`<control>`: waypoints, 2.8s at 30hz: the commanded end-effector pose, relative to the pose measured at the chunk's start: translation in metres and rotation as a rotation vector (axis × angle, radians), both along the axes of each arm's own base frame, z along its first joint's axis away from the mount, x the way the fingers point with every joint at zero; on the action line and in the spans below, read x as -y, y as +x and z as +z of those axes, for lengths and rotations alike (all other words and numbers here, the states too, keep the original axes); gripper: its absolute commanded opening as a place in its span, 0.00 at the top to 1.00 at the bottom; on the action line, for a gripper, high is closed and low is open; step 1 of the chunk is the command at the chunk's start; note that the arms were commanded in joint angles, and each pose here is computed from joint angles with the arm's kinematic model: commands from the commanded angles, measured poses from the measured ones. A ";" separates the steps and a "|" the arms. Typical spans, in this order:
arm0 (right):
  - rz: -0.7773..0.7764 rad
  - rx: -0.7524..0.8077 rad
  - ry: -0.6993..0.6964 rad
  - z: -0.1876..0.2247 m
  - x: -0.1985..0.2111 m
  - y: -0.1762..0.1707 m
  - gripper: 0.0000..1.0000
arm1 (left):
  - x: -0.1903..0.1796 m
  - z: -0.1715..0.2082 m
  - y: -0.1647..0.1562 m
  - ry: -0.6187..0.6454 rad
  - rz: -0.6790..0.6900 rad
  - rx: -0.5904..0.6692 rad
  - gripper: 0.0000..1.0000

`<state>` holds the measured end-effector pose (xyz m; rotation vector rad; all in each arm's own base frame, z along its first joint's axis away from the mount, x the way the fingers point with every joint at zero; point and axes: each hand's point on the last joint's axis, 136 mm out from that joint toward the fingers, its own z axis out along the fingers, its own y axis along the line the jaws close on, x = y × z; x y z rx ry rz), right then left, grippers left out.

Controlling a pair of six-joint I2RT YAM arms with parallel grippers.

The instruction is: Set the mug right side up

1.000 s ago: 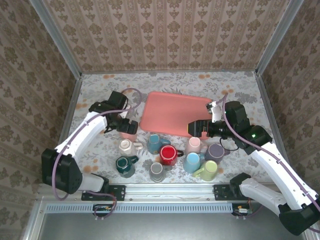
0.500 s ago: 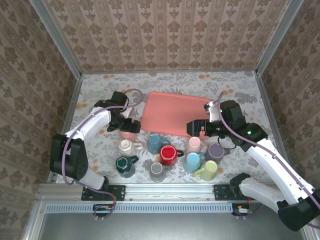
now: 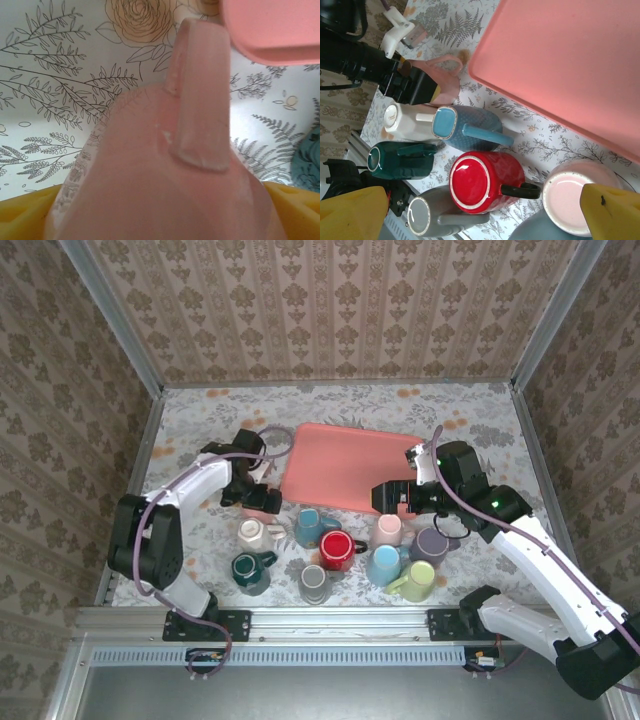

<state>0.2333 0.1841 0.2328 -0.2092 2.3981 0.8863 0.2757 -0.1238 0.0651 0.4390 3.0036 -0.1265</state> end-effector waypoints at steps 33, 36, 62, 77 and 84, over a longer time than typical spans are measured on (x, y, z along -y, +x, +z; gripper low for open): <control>0.014 0.052 0.216 0.067 -0.023 -0.002 0.12 | 0.053 0.255 0.012 -0.157 -0.363 1.014 1.00; 0.074 0.022 0.292 0.080 -0.040 -0.005 0.13 | 0.064 0.266 0.010 -0.092 -0.439 1.174 0.97; 0.243 -0.499 0.639 0.108 -0.111 0.013 0.36 | 0.124 0.274 -0.047 0.181 -0.949 1.771 1.00; 0.381 -0.595 0.593 0.095 -0.121 0.009 0.58 | 0.120 0.278 -0.070 0.102 -0.950 1.841 1.00; 0.418 -0.604 0.600 0.097 -0.127 0.008 0.64 | 0.121 0.274 -0.078 0.074 -0.968 1.847 1.00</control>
